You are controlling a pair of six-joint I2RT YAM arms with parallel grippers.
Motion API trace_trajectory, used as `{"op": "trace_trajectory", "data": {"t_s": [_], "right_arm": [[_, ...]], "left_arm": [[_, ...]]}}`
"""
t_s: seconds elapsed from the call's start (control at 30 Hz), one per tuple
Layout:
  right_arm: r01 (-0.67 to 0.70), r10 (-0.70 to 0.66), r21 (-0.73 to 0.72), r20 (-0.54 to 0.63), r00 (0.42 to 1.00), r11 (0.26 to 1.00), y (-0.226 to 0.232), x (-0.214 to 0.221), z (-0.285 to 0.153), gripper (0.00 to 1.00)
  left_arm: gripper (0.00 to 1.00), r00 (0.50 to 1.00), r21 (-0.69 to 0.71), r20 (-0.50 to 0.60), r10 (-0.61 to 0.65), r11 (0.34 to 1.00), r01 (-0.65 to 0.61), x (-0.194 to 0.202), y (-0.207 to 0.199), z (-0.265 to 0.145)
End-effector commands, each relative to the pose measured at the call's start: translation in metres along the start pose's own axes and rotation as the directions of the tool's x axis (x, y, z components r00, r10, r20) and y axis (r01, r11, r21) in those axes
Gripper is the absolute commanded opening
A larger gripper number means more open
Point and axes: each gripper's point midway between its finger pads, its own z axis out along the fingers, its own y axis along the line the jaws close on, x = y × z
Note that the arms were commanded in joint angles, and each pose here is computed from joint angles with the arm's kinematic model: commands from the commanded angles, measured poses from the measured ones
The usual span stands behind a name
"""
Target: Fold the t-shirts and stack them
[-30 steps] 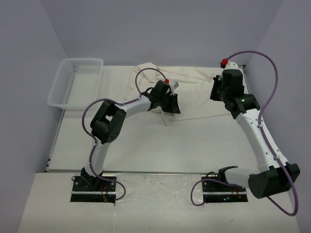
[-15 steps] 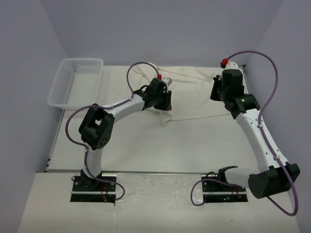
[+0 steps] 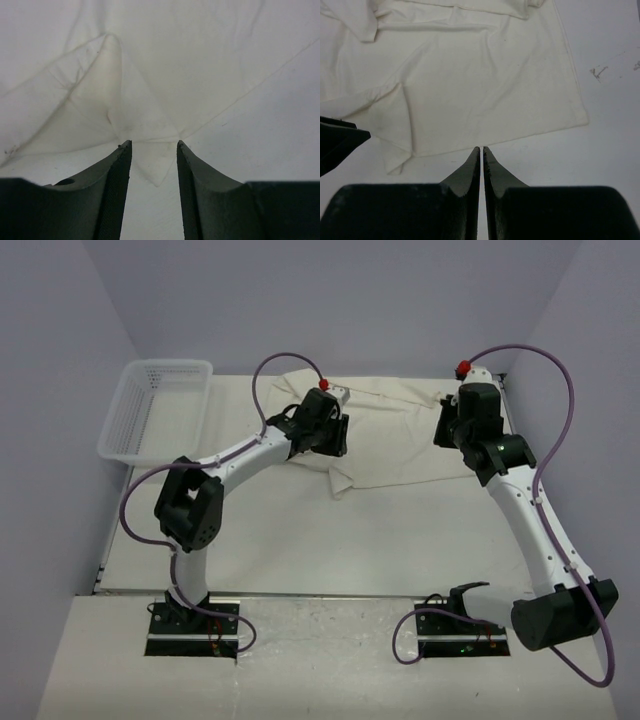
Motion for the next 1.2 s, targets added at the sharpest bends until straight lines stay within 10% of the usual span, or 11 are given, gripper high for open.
{"op": "trace_trajectory", "data": {"t_s": [0.0, 0.67, 1.17], "right_arm": [[0.001, -0.001, 0.005, 0.038, 0.999, 1.000, -0.001, -0.008, -0.011, 0.06], [0.003, -0.003, 0.004, 0.034, 0.999, 1.000, -0.001, -0.007, -0.008, 0.05], [0.010, -0.010, 0.008, 0.038, 0.999, 1.000, -0.002, -0.009, -0.010, 0.05]], "left_arm": [[0.42, 1.000, -0.026, -0.009, -0.013, 1.000, 0.012, -0.014, 0.022, -0.001], [0.39, 0.972, 0.277, -0.165, -0.167, 0.938, 0.208, 0.019, 0.016, 0.026], [0.39, 0.966, 0.251, -0.189, -0.178, 0.942, 0.223, 0.026, 0.022, 0.039]]}}
